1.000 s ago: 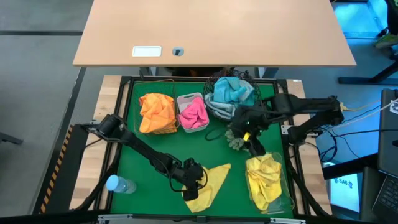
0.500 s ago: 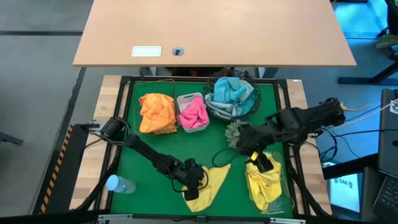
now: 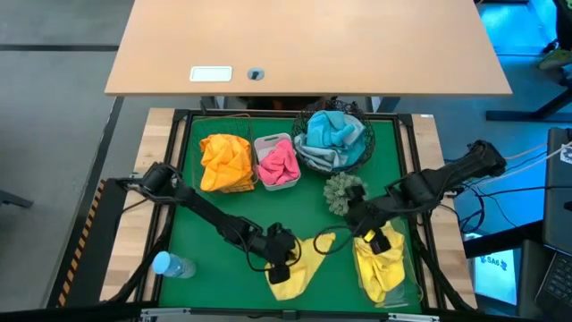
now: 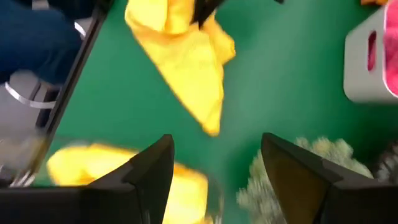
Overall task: Sort microfiber towel by color & place in baskets
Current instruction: Put the yellow microfiber towel into the transparent bin
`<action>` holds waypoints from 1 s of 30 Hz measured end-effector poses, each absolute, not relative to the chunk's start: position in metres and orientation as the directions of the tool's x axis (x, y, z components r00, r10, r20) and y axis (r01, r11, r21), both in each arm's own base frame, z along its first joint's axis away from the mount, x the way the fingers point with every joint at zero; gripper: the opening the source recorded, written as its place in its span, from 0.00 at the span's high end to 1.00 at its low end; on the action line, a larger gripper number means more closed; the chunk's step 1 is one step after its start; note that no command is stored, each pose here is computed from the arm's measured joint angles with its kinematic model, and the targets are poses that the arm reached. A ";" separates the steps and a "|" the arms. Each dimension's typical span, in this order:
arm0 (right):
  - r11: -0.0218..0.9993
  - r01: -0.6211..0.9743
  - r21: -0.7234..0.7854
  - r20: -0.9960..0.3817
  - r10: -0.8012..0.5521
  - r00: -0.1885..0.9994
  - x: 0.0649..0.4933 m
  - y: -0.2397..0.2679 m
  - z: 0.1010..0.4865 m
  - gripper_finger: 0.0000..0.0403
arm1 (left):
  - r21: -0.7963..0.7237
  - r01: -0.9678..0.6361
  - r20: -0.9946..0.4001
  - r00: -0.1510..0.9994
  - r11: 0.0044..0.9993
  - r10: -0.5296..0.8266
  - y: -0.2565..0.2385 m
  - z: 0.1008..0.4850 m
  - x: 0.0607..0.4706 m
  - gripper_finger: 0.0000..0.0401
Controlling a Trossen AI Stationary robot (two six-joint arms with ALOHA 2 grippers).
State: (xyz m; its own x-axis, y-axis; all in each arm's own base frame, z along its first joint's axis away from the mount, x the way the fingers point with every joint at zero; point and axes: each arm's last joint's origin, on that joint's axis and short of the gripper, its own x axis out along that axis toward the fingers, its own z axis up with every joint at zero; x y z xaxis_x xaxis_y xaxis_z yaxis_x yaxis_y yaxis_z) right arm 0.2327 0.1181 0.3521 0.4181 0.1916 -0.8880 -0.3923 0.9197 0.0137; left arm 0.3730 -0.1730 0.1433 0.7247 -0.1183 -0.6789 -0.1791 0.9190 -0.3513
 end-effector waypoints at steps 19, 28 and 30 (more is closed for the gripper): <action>0.913 -0.406 0.040 -0.676 0.324 0.661 0.260 0.132 0.264 0.41 | -0.371 -0.239 -0.469 0.882 0.897 0.041 -0.136 0.211 0.380 1.00; 0.952 -0.305 -0.020 -0.565 0.241 0.789 0.269 0.133 0.275 0.41 | -0.383 -0.182 -0.319 0.946 0.905 0.055 -0.132 0.229 0.387 1.00; 0.956 -0.293 -0.030 -0.565 0.226 0.794 0.269 0.132 0.275 0.41 | -0.366 -0.181 -0.312 0.948 0.913 0.063 -0.131 0.230 0.388 1.00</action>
